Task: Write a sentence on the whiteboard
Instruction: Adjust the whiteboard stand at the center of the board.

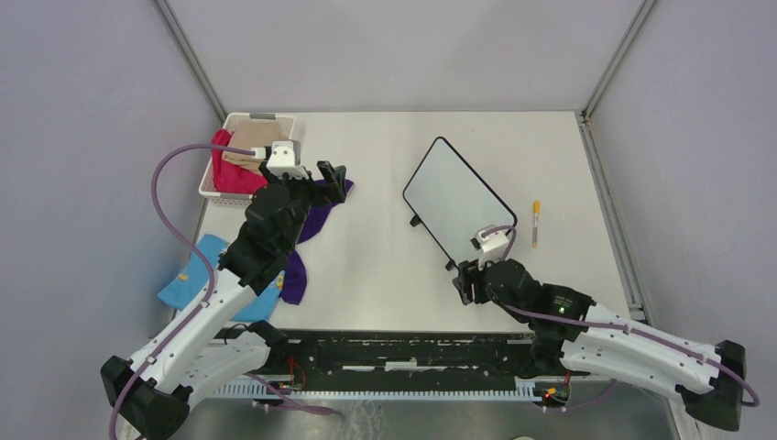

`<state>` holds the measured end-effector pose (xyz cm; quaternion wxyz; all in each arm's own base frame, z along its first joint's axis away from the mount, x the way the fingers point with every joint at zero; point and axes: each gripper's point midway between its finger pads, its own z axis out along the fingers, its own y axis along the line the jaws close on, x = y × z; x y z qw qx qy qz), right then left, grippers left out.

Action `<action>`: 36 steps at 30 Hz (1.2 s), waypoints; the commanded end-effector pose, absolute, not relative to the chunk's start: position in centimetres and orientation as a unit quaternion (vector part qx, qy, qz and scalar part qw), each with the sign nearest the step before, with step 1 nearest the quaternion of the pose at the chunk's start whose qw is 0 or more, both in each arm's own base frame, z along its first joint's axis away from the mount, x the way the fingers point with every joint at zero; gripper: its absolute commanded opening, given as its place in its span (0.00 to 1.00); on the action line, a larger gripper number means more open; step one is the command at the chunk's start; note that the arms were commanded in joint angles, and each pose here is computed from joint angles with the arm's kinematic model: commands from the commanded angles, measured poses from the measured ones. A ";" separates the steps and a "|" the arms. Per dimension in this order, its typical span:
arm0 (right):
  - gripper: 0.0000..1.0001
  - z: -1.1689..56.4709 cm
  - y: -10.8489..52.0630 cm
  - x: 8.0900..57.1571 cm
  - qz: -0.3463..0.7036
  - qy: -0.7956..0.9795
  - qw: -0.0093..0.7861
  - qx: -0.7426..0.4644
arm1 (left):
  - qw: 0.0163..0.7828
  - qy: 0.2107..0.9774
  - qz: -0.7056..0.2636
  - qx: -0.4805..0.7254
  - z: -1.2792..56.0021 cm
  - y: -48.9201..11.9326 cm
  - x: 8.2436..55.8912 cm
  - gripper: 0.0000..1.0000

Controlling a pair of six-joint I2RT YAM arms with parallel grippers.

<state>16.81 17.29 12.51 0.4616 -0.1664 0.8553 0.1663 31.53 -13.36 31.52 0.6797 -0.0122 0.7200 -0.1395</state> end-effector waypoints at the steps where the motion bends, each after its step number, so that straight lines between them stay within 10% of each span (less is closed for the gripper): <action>1: 0.63 12.0 19.2 16.4 0.176 0.856 0.466 -0.138 | 0.696 0.700 -0.162 -0.017 33.4 -13.8 31.4 1.00; 36: 0.57 4.8 20.2 23.0 0.121 0.880 0.459 -0.017 | 0.688 0.703 -0.178 -0.013 33.3 -14.6 31.2 1.00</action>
